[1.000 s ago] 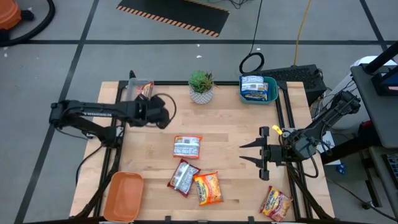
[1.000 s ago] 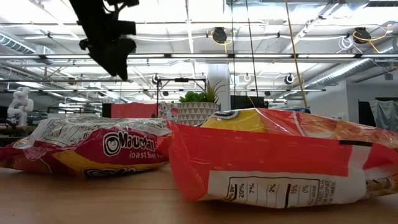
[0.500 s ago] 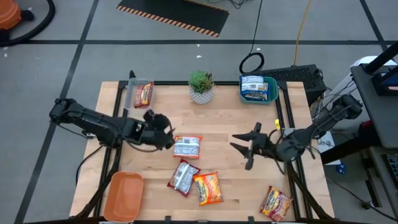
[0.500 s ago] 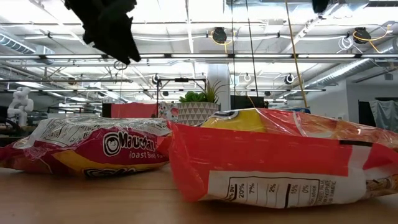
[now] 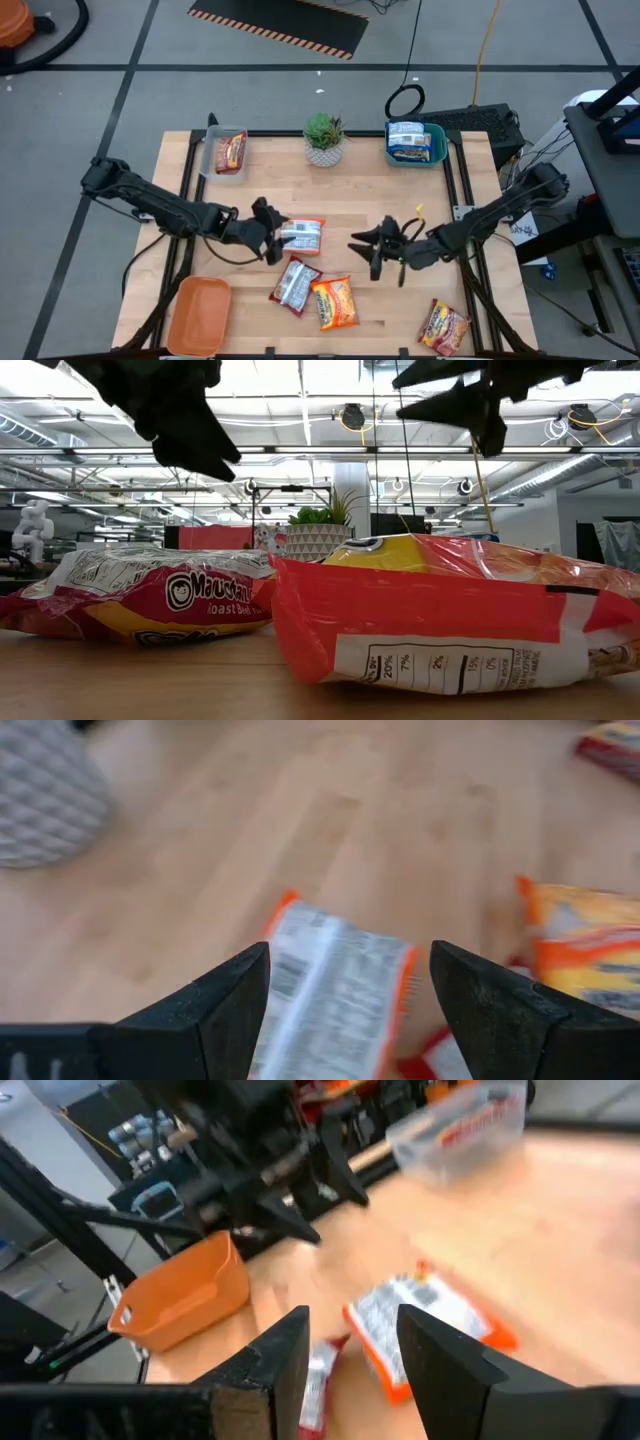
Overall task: Sort Maruchan noodles
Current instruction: Put the left red noodle pack into the transparent bin
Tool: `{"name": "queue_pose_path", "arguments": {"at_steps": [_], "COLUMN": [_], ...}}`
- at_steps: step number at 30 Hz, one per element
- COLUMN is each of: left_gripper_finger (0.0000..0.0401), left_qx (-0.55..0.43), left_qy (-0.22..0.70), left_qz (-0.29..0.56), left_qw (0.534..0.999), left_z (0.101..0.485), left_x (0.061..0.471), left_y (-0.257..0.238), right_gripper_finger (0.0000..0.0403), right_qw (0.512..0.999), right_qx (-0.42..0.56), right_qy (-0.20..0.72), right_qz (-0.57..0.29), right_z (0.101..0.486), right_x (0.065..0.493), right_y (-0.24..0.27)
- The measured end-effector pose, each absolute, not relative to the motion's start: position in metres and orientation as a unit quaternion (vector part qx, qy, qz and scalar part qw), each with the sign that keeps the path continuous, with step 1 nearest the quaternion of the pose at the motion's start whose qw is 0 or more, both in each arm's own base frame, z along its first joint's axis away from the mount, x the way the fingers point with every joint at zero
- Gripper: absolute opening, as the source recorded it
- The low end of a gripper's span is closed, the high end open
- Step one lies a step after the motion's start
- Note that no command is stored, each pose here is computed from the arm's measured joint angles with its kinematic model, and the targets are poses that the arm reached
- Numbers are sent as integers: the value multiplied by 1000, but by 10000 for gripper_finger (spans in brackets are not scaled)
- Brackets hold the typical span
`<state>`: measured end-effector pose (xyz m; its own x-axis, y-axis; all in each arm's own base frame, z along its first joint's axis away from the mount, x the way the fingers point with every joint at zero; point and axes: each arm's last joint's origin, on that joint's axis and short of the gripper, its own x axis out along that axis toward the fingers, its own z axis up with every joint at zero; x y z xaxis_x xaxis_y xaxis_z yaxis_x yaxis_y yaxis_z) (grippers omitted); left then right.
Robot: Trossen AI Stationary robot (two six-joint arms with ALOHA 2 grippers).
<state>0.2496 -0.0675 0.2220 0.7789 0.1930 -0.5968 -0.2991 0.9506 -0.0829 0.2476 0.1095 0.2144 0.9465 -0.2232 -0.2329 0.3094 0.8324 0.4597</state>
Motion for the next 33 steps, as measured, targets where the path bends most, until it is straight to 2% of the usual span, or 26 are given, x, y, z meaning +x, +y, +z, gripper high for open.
{"name": "queue_pose_path", "arguments": {"at_steps": [5,12,20,33], "left_gripper_finger": [278,278,278,278], "left_qx": [-129,-155,-130,-98], "left_qy": [325,351,365,416], "left_qz": [62,21,4,-7], "left_qw": [935,923,922,904], "left_z": [224,220,206,163], "left_x": [248,238,222,202], "left_y": [-80,-107,-146,-195], "right_gripper_finger": [146,146,146,146], "right_qw": [943,944,931,918], "right_qx": [291,282,284,317], "right_qy": [111,120,203,202], "right_qz": [-120,-120,-109,-126], "right_z": [206,219,207,189], "right_x": [267,311,350,371], "right_y": [121,145,168,189]}}
